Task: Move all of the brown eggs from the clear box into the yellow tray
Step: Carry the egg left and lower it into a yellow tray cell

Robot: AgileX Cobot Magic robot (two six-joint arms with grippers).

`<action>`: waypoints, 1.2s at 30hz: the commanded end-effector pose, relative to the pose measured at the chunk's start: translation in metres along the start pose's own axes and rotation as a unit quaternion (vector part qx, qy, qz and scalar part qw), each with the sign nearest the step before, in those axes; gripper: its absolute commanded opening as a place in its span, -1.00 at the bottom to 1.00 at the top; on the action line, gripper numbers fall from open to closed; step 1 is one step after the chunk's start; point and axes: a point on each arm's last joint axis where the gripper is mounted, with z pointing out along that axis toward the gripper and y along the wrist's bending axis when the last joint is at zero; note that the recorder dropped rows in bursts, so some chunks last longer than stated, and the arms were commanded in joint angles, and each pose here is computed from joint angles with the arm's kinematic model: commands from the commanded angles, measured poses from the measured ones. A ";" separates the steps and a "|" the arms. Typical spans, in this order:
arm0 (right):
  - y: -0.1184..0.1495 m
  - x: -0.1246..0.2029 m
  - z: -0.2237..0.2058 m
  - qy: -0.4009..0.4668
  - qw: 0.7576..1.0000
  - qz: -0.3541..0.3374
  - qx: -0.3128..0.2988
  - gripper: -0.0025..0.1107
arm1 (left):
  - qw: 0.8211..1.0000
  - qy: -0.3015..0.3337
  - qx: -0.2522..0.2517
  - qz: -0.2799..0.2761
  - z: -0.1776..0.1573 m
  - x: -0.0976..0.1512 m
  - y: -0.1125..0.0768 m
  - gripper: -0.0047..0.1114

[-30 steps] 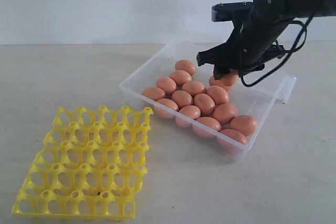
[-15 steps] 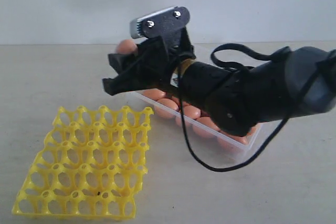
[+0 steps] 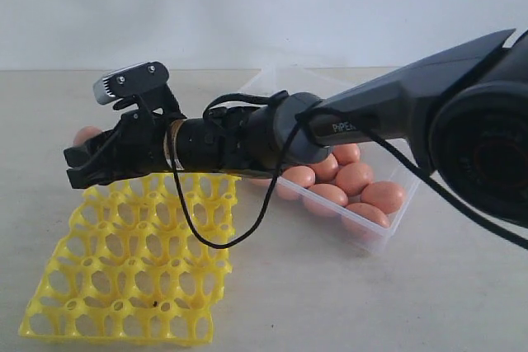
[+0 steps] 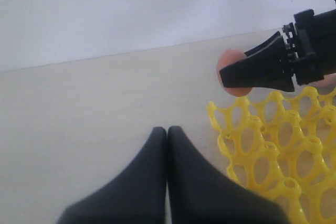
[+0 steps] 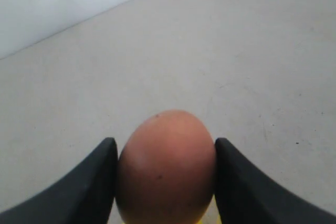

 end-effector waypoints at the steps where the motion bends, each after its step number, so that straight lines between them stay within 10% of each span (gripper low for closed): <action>1: 0.001 -0.004 0.006 -0.010 1.000 -0.008 -0.013 -0.96 | 1.000 -0.004 0.000 0.003 0.000 0.000 0.000 -0.99; 36: 0.002 0.024 0.024 0.070 0.982 -0.173 -0.007 -0.76 | 1.000 -0.004 0.000 0.003 0.000 0.000 0.000 -0.99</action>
